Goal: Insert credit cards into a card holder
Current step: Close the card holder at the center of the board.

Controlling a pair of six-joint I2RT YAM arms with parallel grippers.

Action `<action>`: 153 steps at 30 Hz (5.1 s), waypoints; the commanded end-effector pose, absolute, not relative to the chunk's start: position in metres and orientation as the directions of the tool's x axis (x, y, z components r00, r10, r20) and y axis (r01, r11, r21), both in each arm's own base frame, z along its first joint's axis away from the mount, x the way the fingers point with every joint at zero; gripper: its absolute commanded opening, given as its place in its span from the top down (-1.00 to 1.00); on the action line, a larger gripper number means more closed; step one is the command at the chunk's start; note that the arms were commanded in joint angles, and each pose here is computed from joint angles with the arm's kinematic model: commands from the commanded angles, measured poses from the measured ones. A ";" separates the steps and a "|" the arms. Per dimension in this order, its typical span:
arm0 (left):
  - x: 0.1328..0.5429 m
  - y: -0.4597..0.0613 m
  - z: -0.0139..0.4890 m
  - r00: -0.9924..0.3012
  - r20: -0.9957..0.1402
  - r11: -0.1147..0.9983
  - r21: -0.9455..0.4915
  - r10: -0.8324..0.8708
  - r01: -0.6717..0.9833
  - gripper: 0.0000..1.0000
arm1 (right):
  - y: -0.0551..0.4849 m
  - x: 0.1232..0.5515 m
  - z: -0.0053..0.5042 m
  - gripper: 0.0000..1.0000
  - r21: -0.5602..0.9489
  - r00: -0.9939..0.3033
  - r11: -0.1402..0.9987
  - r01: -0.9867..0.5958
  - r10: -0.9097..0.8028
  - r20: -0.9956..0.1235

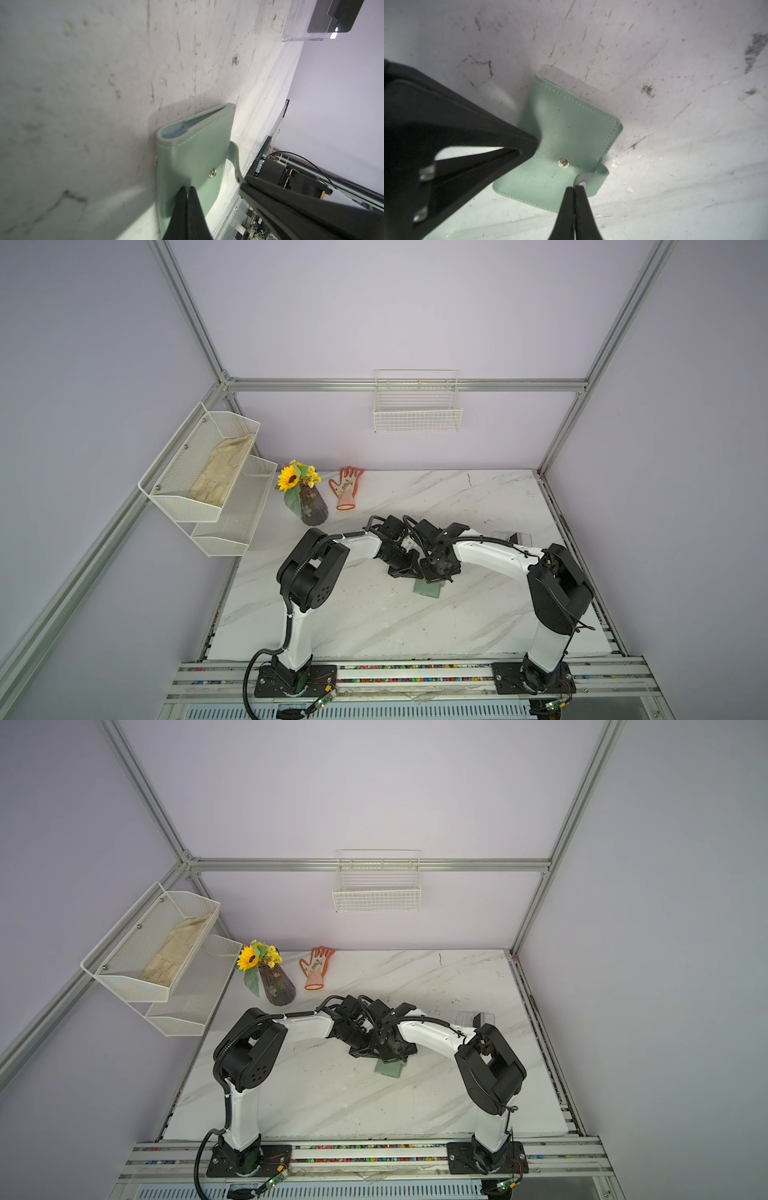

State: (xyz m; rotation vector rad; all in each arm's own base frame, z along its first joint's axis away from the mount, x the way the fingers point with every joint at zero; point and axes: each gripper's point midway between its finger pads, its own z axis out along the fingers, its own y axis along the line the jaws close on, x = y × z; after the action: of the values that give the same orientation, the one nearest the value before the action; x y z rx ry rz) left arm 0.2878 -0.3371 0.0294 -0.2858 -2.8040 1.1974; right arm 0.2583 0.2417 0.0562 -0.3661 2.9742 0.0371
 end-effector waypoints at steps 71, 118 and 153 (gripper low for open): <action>0.265 -0.311 -0.011 -0.979 0.113 0.780 -0.622 0.171 0.064 0.97 | 0.244 0.263 0.030 0.93 0.113 -0.963 0.961 -0.251 -0.237 -0.128; 0.267 -0.305 -0.019 -0.981 0.116 0.794 -0.605 0.158 0.056 0.97 | 0.243 0.278 0.064 0.96 0.254 -0.973 0.942 -0.218 -0.189 -0.132; 0.266 -0.307 -0.020 -0.978 0.116 0.782 -0.620 0.176 0.067 0.97 | 0.247 0.268 0.065 1.00 0.316 -0.966 0.913 -0.257 -0.243 -0.084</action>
State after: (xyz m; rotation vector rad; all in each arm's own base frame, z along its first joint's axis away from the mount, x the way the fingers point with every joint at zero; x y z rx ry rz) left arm 0.2879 -0.3364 0.0285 -0.2939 -2.7910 1.2231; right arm 0.2701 0.2514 0.0468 -0.3988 3.0482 0.4981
